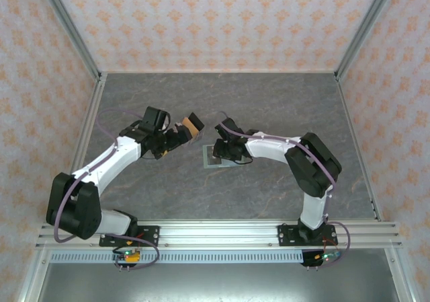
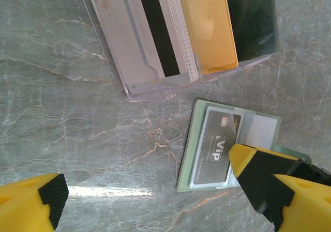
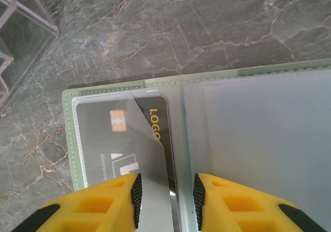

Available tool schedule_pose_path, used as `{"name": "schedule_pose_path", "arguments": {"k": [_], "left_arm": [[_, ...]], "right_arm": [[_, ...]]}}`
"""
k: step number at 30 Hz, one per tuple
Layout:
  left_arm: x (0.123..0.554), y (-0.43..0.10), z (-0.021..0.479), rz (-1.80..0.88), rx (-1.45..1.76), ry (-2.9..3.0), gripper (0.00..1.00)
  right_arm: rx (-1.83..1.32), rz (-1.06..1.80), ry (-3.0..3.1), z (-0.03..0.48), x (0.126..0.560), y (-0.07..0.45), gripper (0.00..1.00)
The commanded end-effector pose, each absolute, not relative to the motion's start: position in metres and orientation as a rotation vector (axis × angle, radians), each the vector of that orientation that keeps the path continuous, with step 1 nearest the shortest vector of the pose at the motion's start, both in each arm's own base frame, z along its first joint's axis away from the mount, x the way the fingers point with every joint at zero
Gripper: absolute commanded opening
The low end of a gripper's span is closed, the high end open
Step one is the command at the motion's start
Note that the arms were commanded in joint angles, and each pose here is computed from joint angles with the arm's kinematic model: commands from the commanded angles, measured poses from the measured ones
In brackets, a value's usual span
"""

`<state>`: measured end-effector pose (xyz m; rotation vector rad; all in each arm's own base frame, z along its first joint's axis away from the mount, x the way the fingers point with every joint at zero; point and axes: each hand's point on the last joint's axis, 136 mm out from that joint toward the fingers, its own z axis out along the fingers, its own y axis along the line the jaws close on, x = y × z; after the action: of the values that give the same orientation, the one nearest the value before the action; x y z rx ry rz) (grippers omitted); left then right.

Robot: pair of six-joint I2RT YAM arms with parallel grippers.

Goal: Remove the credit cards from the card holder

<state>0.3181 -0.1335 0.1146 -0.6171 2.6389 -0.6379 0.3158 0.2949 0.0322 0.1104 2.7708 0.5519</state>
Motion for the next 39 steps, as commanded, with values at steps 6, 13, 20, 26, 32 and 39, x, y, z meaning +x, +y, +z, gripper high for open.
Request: {"name": "schedule_pose_path", "arguments": {"k": [6, 13, 20, 26, 32, 39], "left_arm": [[0.326, -0.160, 0.115, -0.585, -0.541, 2.684, 1.00], [0.321, -0.188, 0.101, -0.613, -0.497, 2.732, 1.00], [0.316, -0.212, 0.086, -0.630, -0.510, 2.744, 0.93], [0.313, -0.232, 0.073, -0.660, -0.508, 2.763, 0.77], [0.314, -0.251, 0.059, -0.673, -0.491, 2.792, 0.52], [0.318, -0.263, 0.052, -0.688, -0.467, 2.810, 0.34]], "right_arm": [[0.248, 0.496, 2.821, 0.010, 0.302, 0.269, 0.35], [0.377, 0.619, 2.787, 0.019, 0.286, 0.263, 0.35], [0.358, 0.726, 2.702, 0.057, 0.298, 0.262, 0.33], [0.333, 0.780, 2.717, 0.053, 0.302, 0.265, 0.24], [0.325, 0.829, 2.709, 0.053, 0.310, 0.271, 0.22], [0.342, 0.836, 2.720, 0.046, 0.311, 0.271, 0.23]]}}
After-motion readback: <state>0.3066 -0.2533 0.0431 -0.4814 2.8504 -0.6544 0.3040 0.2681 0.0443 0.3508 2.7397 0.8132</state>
